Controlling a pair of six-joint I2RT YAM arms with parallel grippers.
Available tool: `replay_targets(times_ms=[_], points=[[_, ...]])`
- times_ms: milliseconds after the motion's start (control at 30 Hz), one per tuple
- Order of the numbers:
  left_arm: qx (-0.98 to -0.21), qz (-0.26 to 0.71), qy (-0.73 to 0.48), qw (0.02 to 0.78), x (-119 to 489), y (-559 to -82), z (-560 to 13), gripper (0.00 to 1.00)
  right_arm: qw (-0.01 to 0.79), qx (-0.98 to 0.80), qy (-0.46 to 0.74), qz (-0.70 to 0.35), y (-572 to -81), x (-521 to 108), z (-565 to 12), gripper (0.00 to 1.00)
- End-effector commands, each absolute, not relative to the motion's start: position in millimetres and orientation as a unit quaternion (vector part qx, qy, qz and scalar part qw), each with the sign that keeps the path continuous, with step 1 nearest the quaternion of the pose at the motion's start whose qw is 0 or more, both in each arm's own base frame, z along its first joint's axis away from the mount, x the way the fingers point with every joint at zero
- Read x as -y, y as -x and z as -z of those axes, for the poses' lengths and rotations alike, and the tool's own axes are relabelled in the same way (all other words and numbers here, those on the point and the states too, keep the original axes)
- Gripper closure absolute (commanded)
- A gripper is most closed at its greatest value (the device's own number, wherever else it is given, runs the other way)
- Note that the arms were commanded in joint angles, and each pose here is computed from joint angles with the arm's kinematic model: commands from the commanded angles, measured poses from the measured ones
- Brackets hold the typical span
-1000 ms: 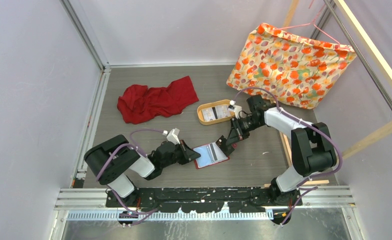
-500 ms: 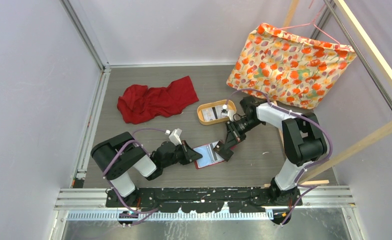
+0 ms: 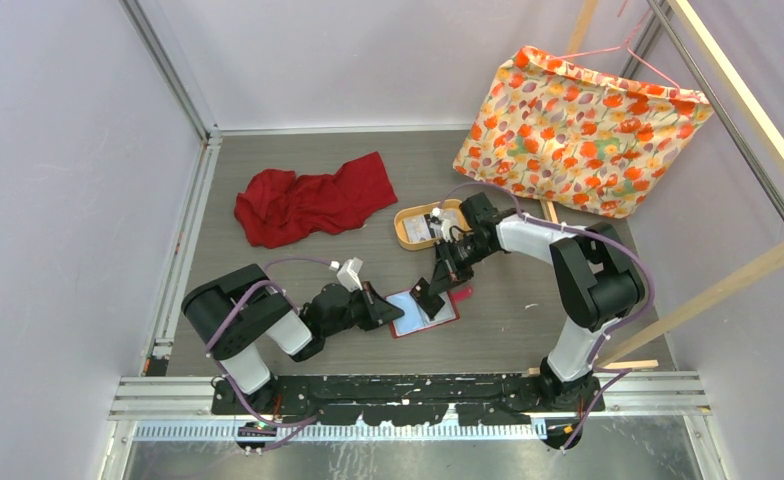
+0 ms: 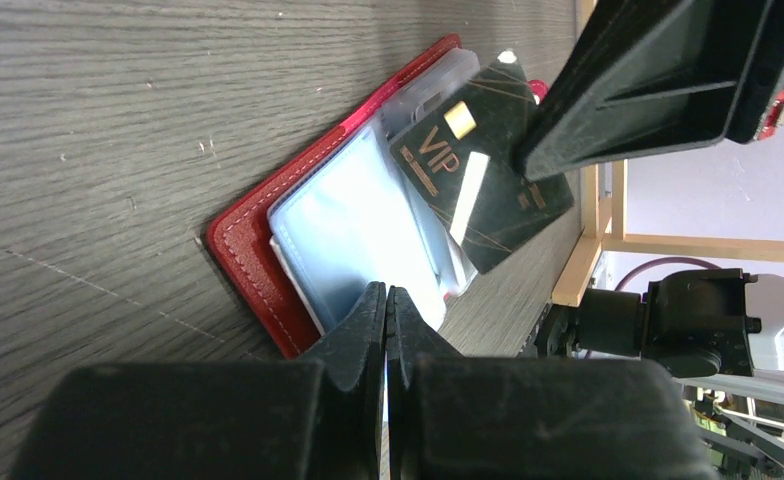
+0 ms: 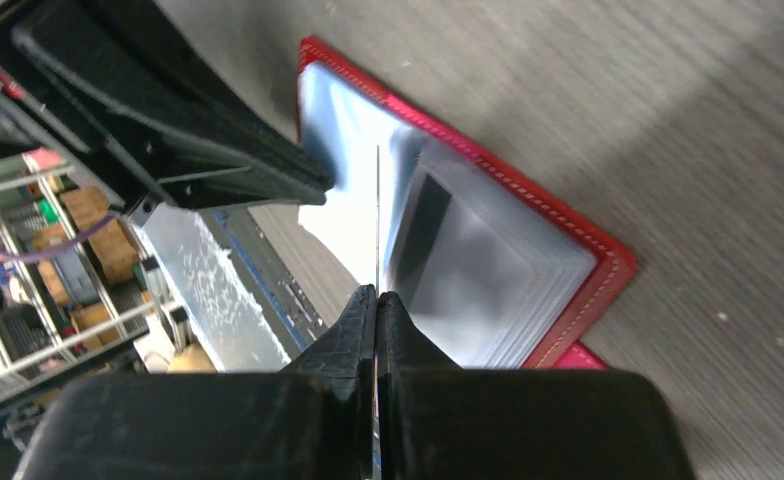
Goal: Put the credit cards into the card holder
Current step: Insert the credit card into the card holder.
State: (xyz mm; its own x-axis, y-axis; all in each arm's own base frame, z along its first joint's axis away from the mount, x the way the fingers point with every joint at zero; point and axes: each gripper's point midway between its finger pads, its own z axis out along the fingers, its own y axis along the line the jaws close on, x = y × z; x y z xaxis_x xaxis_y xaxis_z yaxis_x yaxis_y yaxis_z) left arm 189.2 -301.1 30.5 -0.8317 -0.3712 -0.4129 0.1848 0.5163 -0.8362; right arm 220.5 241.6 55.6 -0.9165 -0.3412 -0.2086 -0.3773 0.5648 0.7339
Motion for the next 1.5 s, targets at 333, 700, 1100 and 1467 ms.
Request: replay_targets(times_ms=[333, 700, 1100, 1467], points=[[-0.819, 0.487, 0.058, 0.298, 297.1, -190.1, -33.6, 1.0, 0.047, -0.91, 0.169, -0.376, -231.5, -240.5, -41.2, 0.99], [-0.819, 0.486, 0.059, 0.298, 296.8, -190.2, -34.0, 1.0, 0.05, -0.909, 0.176, -0.374, -219.7, -231.7, -49.3, 0.99], [-0.818, 0.49, 0.055, 0.295, 298.0, -188.7, -34.4, 1.0, 0.056, -0.917, 0.147, -0.367, -224.4, -232.6, -39.3, 0.99], [-0.818, 0.491, 0.055, 0.295, 298.4, -188.4, -34.5, 1.0, 0.078, -0.931, 0.125, -0.335, -235.2, -226.5, -32.6, 0.99]])
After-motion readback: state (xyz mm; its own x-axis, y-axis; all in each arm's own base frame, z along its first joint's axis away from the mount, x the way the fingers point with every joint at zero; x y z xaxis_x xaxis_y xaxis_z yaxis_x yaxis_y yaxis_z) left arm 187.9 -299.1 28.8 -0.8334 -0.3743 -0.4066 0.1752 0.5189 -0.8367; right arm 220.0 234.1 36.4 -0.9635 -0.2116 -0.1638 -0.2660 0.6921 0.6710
